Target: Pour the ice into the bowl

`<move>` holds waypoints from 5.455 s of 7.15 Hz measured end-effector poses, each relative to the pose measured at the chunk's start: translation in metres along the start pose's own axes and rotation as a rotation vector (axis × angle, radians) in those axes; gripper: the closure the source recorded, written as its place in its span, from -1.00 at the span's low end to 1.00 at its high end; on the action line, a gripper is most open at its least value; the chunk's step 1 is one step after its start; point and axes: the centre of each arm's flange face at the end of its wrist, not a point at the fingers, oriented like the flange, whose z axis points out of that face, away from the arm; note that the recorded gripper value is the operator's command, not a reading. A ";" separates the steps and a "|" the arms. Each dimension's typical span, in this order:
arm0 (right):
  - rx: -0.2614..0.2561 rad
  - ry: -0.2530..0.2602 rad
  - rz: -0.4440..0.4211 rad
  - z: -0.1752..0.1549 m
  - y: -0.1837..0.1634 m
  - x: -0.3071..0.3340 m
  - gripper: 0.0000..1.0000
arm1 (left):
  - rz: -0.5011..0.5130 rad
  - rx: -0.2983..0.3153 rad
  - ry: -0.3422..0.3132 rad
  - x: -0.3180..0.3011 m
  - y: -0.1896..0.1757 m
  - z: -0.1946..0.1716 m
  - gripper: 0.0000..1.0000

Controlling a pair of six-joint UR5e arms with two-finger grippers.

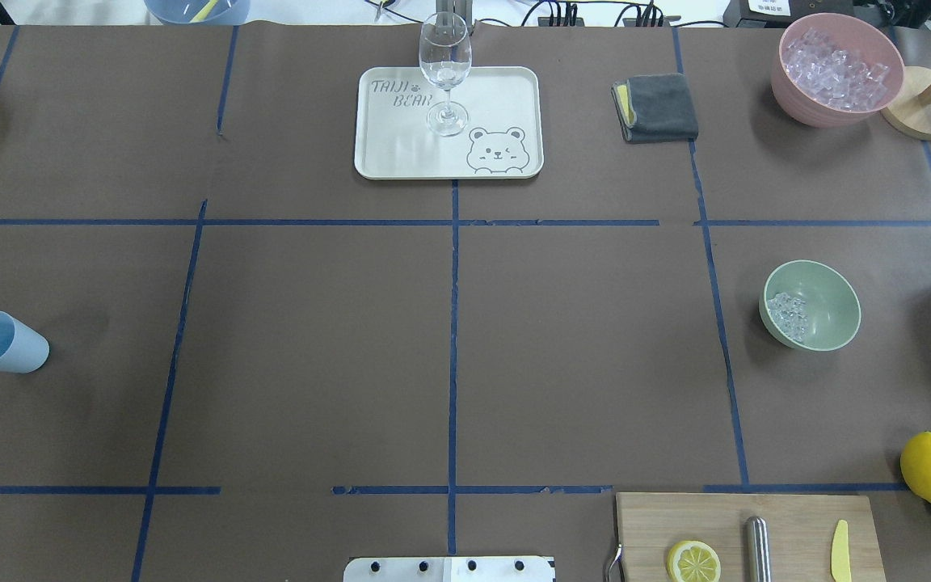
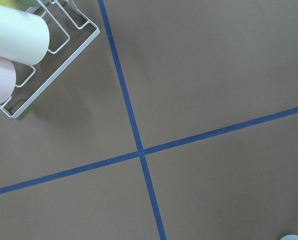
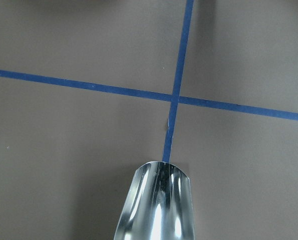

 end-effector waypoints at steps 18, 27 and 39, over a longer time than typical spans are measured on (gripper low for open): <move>-0.116 0.034 0.067 -0.050 -0.025 -0.071 -1.00 | 0.020 -0.187 -0.018 -0.049 0.072 0.046 -1.00; -0.114 0.034 0.072 -0.050 -0.025 -0.071 -1.00 | -0.130 -0.117 0.020 -0.036 0.054 0.037 -1.00; -0.167 0.025 -0.047 -0.027 -0.006 -0.047 -1.00 | -0.115 -0.099 0.009 -0.039 0.053 0.040 -1.00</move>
